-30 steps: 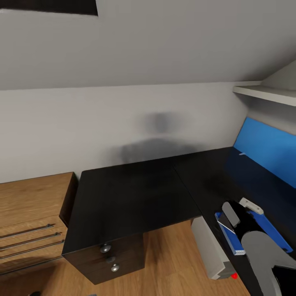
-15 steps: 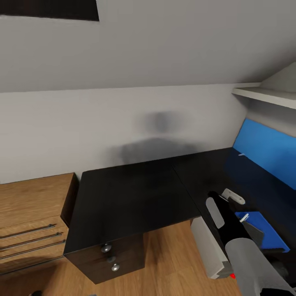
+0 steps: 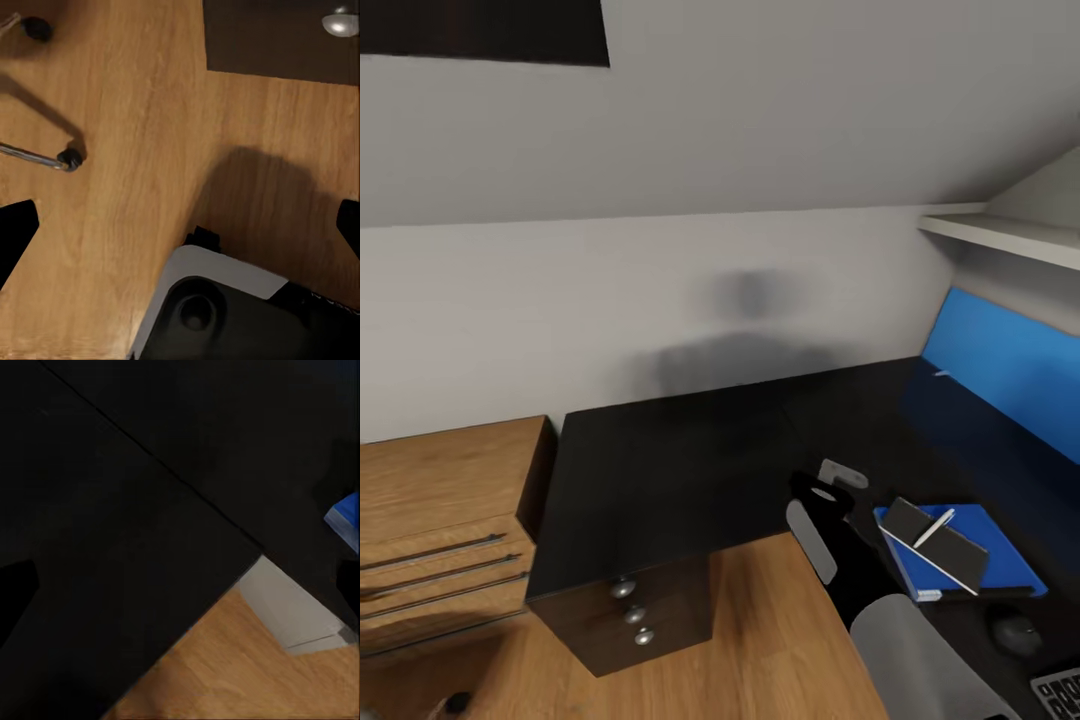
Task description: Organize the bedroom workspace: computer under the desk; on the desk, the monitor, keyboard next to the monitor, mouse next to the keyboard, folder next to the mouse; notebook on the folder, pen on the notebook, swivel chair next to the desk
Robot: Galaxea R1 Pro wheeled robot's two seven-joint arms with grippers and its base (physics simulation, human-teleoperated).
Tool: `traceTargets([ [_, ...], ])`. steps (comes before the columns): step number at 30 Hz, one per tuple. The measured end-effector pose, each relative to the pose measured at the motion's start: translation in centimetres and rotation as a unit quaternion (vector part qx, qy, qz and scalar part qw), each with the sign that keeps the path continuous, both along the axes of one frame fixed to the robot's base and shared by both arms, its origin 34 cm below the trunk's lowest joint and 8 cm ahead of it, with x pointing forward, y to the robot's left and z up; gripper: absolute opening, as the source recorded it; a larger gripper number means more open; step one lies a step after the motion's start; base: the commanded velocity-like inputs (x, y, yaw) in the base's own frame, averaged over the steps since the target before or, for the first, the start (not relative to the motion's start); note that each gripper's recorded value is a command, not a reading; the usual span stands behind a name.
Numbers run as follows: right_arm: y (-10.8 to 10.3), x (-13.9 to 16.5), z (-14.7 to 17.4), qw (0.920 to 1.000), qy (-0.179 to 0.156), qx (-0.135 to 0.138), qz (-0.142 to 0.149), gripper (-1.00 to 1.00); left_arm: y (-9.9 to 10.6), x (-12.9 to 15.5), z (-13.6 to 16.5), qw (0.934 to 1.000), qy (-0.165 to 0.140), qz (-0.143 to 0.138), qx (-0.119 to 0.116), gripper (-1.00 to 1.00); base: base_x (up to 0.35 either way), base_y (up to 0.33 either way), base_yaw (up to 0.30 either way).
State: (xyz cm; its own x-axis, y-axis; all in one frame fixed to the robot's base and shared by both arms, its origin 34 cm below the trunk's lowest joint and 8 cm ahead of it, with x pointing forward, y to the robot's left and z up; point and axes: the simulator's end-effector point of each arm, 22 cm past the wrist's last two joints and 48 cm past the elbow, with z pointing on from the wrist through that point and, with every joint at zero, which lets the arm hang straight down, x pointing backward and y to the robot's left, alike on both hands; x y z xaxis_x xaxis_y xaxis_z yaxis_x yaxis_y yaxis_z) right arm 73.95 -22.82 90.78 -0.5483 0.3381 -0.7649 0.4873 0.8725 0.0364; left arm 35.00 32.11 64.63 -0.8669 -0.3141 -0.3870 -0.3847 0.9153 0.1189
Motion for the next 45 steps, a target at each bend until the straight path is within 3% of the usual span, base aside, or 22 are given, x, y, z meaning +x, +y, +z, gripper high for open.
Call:
traceTargets([
  [8, 1.0, -0.8, -0.5, 0.9998, 0.01, -0.01, 0.017, 1.0, 0.9, -1.4, 0.2, 0.9999, 0.012, 0.007, 0.005, 1.0, -0.332, 0.0, 0.109],
  [17, 2.8, -1.1, -0.8, 0.9988, -0.005, -0.03, 0.039, 1.0, 1.1, -1.7, 0.4, 0.9999, 0.015, 0.006, 0.005, 1.0, -0.282, 0.0, 0.257],
  [21, 4.4, -2.1, -2.3, 0.9982, -0.011, -0.038, 0.045, 1.0, 2.4, -1.7, 0.6, 0.9998, 0.016, 0.005, 0.014, 1.0, -0.05, 0.0, 0.266],
  [25, 3.8, -7.3, -8.5, 0.9964, 0.025, -0.07, 0.04, 1.0, 2.8, -1.9, 0.6, 0.9997, 0.019, 0.005, 0.017, 1.0, -0.009, 0.0, 0.212],
  [32, 1.0, -14.2, -13.5, 0.9929, 0.033, -0.111, 0.029, 1.0, 3.2, -6.1, -0.8, 0.9977, 0.064, 0.006, 0.02, 1.0, -0.001, 0.0, 0.036],
  [39, 1.1, -16.7, -15.6, 0.9909, 0.022, -0.114, 0.069, 1.0, 3.0, -6.6, -1.0, 0.9975, 0.068, 0.003, 0.02, 1.0, 0.0, 0.0, 0.001],
  [45, 0.6, -17.6, -16.0, 0.9906, 0.011, -0.115, 0.073, 1.0, 3.1, -6.4, -0.9, 0.9979, 0.059, 0.002, 0.025, 1.0, -0.063, 0.0, 0.0],
])
